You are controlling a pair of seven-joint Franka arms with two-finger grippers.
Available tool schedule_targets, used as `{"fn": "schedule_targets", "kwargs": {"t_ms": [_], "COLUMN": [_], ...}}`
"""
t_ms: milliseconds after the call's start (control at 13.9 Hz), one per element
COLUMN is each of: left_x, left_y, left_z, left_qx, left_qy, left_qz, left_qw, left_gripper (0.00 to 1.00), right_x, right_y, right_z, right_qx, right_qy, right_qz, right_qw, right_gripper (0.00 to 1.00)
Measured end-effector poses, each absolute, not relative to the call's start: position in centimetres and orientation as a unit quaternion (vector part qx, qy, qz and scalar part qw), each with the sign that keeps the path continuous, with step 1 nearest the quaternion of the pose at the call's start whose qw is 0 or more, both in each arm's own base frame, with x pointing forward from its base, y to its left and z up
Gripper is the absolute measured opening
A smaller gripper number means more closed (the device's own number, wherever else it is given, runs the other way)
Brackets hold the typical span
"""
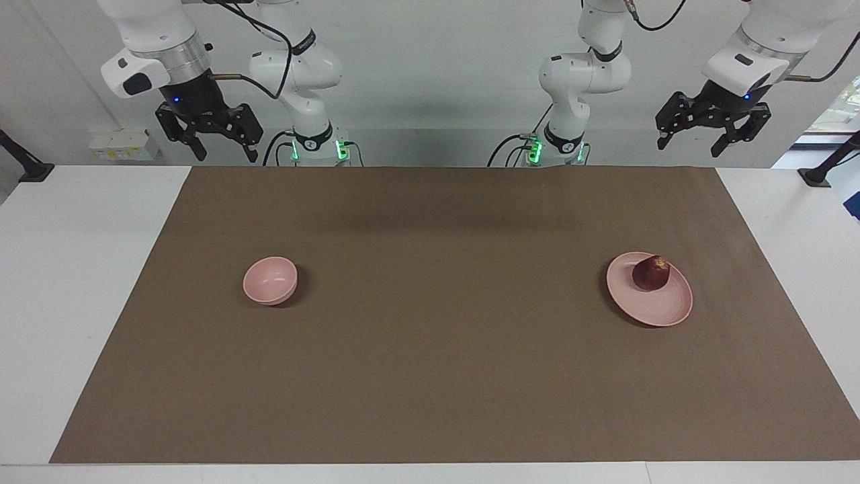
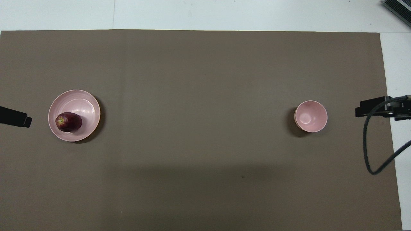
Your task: Move apple from plate to bowl
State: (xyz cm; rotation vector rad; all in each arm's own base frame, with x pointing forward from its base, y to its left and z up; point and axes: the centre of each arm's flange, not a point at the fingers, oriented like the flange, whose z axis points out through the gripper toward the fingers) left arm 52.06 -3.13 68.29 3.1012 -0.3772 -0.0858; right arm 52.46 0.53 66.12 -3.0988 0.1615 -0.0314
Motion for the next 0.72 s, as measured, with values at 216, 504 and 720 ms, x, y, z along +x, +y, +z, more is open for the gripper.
{"fn": "schedule_targets", "kwargs": {"t_ms": [216, 504, 720], "left_x": [52.06, 52.06, 52.05], "left_y": [-3.14, -3.17, -3.17], "left_z": [68.30, 68.31, 68.32], "left_qx": [0.992, 0.992, 0.992], "left_qy": [-0.121, -0.122, -0.122], "left_qz": [-0.027, -0.027, -0.027], "left_qw": [0.008, 0.008, 0.008], "left_gripper": [1.00, 1.00, 1.00], "right_x": [52.59, 52.60, 52.60], "right_y": [0.53, 0.75, 0.88], "right_z": [66.24, 66.25, 66.25], "right_qx": [-0.998, -0.998, -0.998], "right_qy": [0.052, 0.051, 0.050], "right_qz": [-0.017, -0.017, -0.017], "right_qw": [0.020, 0.024, 0.027], "right_gripper": [1.00, 1.00, 1.00]}}
